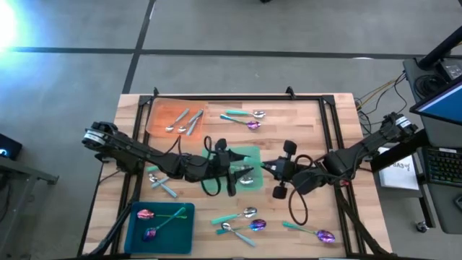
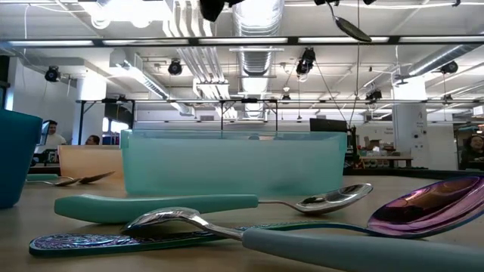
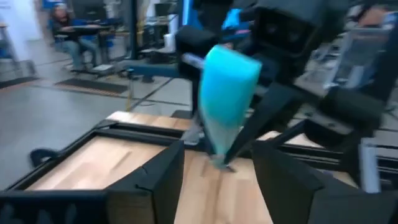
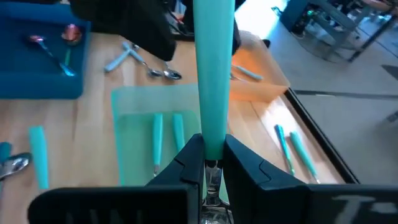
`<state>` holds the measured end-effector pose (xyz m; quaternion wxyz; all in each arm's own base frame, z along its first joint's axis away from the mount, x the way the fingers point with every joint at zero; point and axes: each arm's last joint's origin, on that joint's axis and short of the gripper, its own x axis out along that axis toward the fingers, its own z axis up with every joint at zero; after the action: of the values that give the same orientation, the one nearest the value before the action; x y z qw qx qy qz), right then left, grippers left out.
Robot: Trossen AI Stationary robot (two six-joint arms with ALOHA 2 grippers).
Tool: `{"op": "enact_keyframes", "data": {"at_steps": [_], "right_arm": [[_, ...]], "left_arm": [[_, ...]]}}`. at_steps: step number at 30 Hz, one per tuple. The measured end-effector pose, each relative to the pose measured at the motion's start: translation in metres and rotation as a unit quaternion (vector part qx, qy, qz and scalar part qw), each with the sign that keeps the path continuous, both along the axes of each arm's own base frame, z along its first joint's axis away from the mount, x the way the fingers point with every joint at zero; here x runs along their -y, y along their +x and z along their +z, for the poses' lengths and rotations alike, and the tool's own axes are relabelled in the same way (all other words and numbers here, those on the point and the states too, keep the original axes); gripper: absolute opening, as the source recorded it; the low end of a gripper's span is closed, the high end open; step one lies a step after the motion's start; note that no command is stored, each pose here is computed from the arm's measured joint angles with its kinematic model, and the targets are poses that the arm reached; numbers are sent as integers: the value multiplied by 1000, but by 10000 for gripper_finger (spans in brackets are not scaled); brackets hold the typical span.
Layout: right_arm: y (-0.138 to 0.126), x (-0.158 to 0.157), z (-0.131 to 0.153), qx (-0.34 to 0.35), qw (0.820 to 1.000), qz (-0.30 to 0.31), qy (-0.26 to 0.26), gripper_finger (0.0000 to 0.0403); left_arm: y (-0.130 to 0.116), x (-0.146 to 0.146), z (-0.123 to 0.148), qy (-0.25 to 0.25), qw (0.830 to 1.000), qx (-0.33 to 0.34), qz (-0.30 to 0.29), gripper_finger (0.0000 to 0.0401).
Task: Sort silverware by color (type)
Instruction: Put the green spoon into the green bin
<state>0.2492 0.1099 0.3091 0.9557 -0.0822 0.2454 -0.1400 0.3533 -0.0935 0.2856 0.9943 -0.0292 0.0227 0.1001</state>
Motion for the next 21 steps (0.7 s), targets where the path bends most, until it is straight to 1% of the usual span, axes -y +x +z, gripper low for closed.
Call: {"op": "enact_keyframes", "data": {"at_steps": [2, 6, 10, 13, 17, 18, 21], "right_arm": [[1, -1, 1, 1, 1000, 10, -5, 31], [3, -3, 4, 9, 999, 41, 0, 32], [4, -4, 4, 11, 999, 50, -1, 32], [4, -4, 4, 10, 999, 52, -1, 32], [4, -4, 4, 8, 998, 56, -3, 32], [4, -4, 4, 7, 998, 56, -4, 32], [3, -4, 4, 4, 998, 62, -1, 32]], "left_arm": [[1, 1, 1, -2, 1000, 7, -19, 177], [2, 1, 7, -6, 1000, 20, -20, 174], [3, 1, 11, 12, 999, 23, -24, 158], [3, 2, 13, 12, 999, 27, -30, 133], [3, 2, 13, 16, 999, 28, -42, 67], [3, 2, 14, 16, 998, 28, -52, 59], [4, 3, 14, 4, 997, 33, -64, 59]]}}
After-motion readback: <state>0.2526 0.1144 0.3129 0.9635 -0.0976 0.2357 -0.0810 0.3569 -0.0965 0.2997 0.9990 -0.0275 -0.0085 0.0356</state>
